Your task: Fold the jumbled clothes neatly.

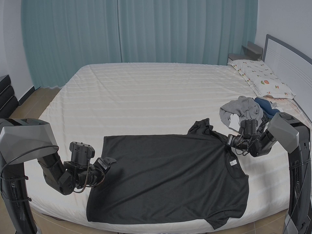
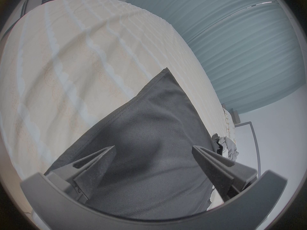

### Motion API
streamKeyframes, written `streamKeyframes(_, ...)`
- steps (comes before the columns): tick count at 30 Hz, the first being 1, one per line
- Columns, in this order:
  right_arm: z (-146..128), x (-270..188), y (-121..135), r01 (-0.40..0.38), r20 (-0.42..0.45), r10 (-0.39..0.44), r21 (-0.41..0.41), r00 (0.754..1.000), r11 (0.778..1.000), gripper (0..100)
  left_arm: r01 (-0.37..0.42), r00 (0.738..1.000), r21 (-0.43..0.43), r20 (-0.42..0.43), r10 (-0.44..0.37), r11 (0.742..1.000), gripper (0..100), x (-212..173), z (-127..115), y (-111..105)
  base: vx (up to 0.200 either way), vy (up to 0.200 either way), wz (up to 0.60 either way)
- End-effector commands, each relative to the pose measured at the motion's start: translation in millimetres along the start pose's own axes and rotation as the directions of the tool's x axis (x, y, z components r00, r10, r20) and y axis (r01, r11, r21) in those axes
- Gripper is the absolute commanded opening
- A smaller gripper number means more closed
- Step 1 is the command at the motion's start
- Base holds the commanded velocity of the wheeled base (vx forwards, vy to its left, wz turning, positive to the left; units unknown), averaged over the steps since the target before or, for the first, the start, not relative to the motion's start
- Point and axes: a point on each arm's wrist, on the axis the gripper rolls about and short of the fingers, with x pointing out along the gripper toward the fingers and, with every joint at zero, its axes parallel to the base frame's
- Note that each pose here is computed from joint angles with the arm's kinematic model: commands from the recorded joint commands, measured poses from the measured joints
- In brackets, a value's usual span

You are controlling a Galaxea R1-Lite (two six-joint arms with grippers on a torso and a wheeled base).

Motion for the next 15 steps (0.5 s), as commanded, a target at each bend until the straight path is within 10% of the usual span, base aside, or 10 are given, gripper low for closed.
streamKeyframes(1, 15, -5, 6, -0.021, 0.044, 0.021, 0.005, 0.999, 1.0, 100, 0.0, 1.0, 0.0, 0.0, 0.0, 1.0, 100, 0, 0, 0, 0.0, 0.0, 0.0)
streamKeyframes(15, 36, 18, 63, -0.104, 0.081, 0.103, 0.014, 0.991, 0.994, 100, 0.001, 1.0, -0.002, 0.001, -0.001, 1.0, 100, 0, 0, 0, 0.0, 0.0, 0.0)
